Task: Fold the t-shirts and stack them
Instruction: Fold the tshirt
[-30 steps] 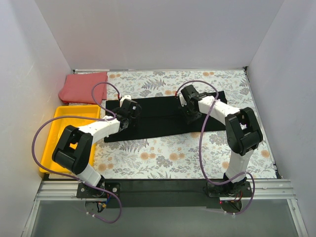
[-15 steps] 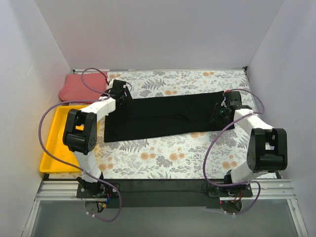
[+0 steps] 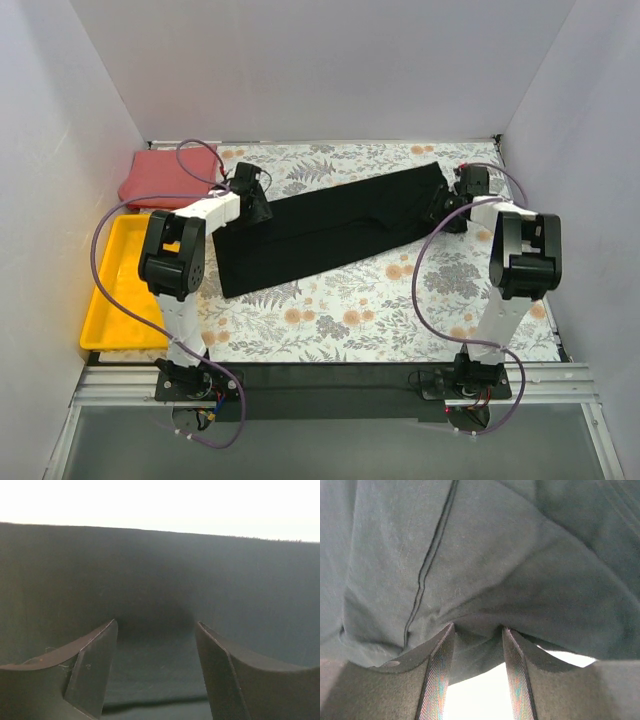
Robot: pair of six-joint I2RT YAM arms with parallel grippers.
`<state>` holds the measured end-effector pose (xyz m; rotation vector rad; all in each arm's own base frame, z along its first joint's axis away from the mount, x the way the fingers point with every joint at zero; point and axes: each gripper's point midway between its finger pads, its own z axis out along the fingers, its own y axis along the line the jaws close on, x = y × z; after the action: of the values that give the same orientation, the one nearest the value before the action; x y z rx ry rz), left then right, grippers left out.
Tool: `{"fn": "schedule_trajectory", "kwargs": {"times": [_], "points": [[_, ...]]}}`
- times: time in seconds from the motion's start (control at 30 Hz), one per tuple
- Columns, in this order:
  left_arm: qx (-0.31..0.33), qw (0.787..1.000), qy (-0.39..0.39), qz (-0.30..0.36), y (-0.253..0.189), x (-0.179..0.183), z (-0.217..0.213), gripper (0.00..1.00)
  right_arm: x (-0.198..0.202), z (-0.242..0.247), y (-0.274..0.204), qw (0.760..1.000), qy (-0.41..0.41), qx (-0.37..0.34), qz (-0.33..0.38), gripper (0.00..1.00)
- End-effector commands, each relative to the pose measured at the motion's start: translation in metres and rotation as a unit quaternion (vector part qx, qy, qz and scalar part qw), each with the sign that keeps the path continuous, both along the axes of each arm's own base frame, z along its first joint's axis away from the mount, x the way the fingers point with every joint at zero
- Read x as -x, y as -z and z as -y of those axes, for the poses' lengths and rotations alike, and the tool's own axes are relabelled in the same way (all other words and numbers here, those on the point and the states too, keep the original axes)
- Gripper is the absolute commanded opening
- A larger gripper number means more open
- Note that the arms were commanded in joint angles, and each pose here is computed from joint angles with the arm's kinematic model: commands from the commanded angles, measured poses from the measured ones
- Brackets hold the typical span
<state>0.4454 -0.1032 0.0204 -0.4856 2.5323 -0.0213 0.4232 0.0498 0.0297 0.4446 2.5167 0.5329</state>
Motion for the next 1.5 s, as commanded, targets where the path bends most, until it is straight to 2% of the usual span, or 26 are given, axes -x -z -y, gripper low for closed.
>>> {"fn": "schedule_trajectory", "kwargs": {"times": [0.0, 0.03, 0.07, 0.13, 0.2, 0.3, 0.4, 0.5, 0.57, 0.63, 0.67, 0.7, 0.77, 0.8, 0.87, 1.0, 1.17, 1.3, 1.47], "points": [[0.04, 0.977, -0.002, -0.21, 0.045, 0.125, 0.001, 0.62, -0.048, 0.005, 0.012, 0.999, -0.036, 0.014, 0.034, 0.51], [0.052, 0.974, 0.004, -0.22, 0.044, 0.138, 0.006, 0.62, -0.054, 0.003, 0.029, 0.999, -0.042, 0.007, 0.02, 0.5], [0.066, 0.964, 0.019, -0.257, 0.049, 0.17, 0.016, 0.62, -0.065, 0.0, 0.028, 0.999, -0.049, 0.0, 0.022, 0.51], [0.082, 0.96, 0.047, -0.262, 0.037, 0.194, 0.03, 0.62, -0.1, -0.009, 0.022, 0.996, -0.073, -0.024, 0.048, 0.51], [0.072, 0.946, 0.114, -0.294, 0.034, 0.238, 0.048, 0.62, -0.129, -0.023, 0.011, 0.989, -0.107, -0.057, 0.08, 0.51], [0.076, 0.922, 0.174, -0.337, 0.034, 0.29, 0.072, 0.62, -0.15, -0.04, 0.01, 0.981, -0.144, -0.075, 0.105, 0.52], [0.098, 0.906, 0.226, -0.345, 0.024, 0.312, 0.101, 0.62, -0.167, -0.055, -0.011, 0.971, -0.174, -0.085, 0.142, 0.52], [0.118, 0.904, 0.256, -0.323, 0.004, 0.307, 0.128, 0.67, -0.167, -0.055, -0.034, 0.97, -0.168, -0.077, 0.156, 0.53], [0.116, 0.916, 0.253, -0.288, -0.014, 0.288, 0.136, 0.68, -0.154, -0.051, -0.036, 0.972, -0.167, -0.062, 0.151, 0.55], [0.108, 0.928, 0.246, -0.257, -0.027, 0.274, 0.139, 0.7, -0.145, -0.042, -0.064, 0.973, -0.154, -0.031, 0.17, 0.56], [0.101, 0.938, 0.24, -0.229, -0.039, 0.261, 0.14, 0.71, -0.13, -0.041, -0.056, 0.976, -0.151, -0.026, 0.156, 0.56], [0.1, 0.943, 0.235, -0.214, -0.045, 0.255, 0.141, 0.71, -0.124, -0.041, -0.08, 0.973, -0.148, -0.015, 0.175, 0.56], [0.092, 0.952, 0.225, -0.185, -0.052, 0.24, 0.138, 0.72, -0.108, -0.042, -0.087, 0.973, -0.147, -0.011, 0.177, 0.56], [0.091, 0.955, 0.221, -0.175, -0.055, 0.236, 0.136, 0.72, -0.094, -0.04, -0.075, 0.977, -0.14, -0.008, 0.16, 0.56], [0.085, 0.962, 0.206, -0.155, -0.053, 0.221, 0.127, 0.72, -0.077, -0.061, -0.09, 0.973, -0.153, -0.017, 0.17, 0.55], [0.079, 0.968, 0.184, -0.153, -0.033, 0.211, 0.108, 0.67, -0.056, -0.096, -0.084, 0.972, -0.163, -0.057, 0.157, 0.51], [0.09, 0.962, 0.185, -0.181, -0.007, 0.213, 0.112, 0.57, -0.065, -0.114, -0.058, 0.976, -0.142, -0.091, 0.136, 0.43], [0.107, 0.956, 0.181, -0.203, 0.0, 0.218, 0.12, 0.53, -0.076, -0.11, -0.03, 0.979, -0.137, -0.083, 0.123, 0.41], [0.171, 0.935, 0.202, -0.238, -0.001, 0.224, 0.148, 0.5, -0.094, -0.09, -0.006, 0.98, -0.137, -0.079, 0.118, 0.41]]}}
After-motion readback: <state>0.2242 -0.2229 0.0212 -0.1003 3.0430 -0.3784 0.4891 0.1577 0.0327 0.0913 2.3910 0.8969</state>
